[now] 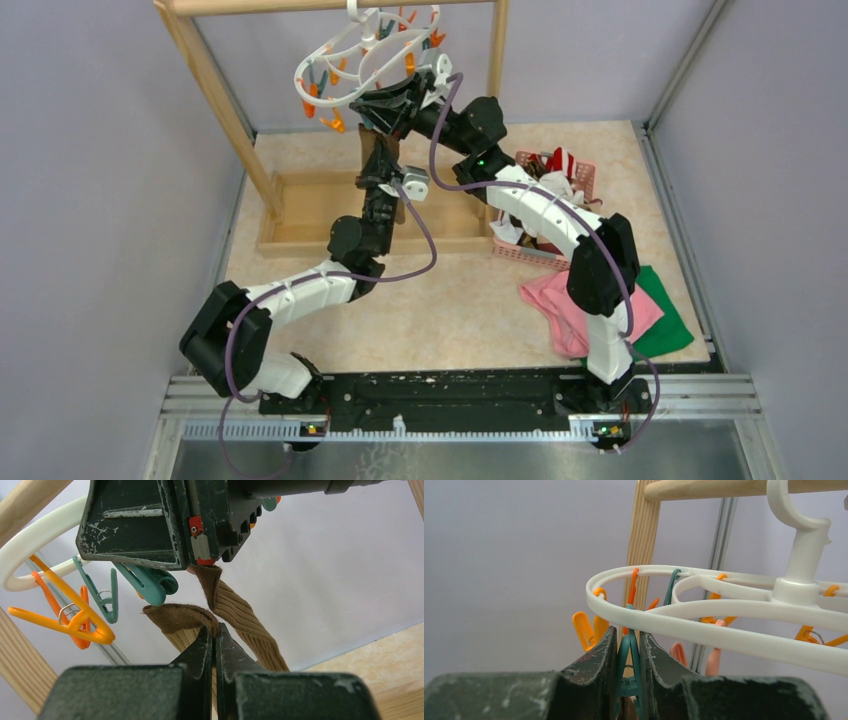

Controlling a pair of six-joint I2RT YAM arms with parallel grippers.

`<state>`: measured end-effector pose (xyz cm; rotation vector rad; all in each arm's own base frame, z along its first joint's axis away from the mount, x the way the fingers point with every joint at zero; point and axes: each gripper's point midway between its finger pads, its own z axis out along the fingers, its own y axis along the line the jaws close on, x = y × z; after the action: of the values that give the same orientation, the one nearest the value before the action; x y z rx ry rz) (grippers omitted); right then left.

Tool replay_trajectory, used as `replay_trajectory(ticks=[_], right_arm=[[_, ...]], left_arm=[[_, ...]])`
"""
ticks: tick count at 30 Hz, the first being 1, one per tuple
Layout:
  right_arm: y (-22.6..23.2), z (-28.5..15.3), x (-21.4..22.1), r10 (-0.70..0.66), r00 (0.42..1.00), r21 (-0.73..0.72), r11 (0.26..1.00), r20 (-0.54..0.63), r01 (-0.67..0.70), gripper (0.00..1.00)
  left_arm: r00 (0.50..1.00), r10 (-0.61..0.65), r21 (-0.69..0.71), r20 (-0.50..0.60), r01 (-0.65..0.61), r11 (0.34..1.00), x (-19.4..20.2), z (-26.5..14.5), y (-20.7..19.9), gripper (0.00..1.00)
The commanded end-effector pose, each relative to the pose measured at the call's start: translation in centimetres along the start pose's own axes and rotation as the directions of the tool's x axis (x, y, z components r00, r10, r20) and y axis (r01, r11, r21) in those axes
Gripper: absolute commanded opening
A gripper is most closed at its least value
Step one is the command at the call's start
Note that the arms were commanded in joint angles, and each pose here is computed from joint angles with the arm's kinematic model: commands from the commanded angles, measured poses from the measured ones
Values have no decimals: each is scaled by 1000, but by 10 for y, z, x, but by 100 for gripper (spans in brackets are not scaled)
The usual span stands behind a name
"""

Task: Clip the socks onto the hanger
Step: Open the clamp at the hanger, then clamp the sock onto the hanger.

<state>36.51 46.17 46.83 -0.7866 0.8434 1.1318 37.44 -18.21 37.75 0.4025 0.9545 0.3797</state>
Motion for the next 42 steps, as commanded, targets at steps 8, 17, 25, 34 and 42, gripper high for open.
replay_trajectory(ticks=[8, 17, 25, 34, 42], right_arm=[[20, 8, -6, -4, 1000, -75, 997, 2, 4, 12], [17, 8, -5, -12, 1000, -64, 998, -6, 12, 11], [12, 6, -1, -30, 999, -35, 999, -20, 29, 11], [7, 5, 3, -43, 999, -8, 999, -27, 43, 11], [8, 4, 3, -41, 999, -5, 999, -28, 41, 10]], left_arm=[[999, -38, -45, 30, 39, 998, -16, 12, 13, 0], [998, -50, -50, 40, 52, 997, -22, 13, 17, 0], [998, -60, -70, 33, 62, 996, -24, 14, 23, 0], [994, -96, -115, 48, 101, 988, -34, 13, 33, 0], [991, -115, -134, 61, 122, 983, -44, 14, 32, 0]])
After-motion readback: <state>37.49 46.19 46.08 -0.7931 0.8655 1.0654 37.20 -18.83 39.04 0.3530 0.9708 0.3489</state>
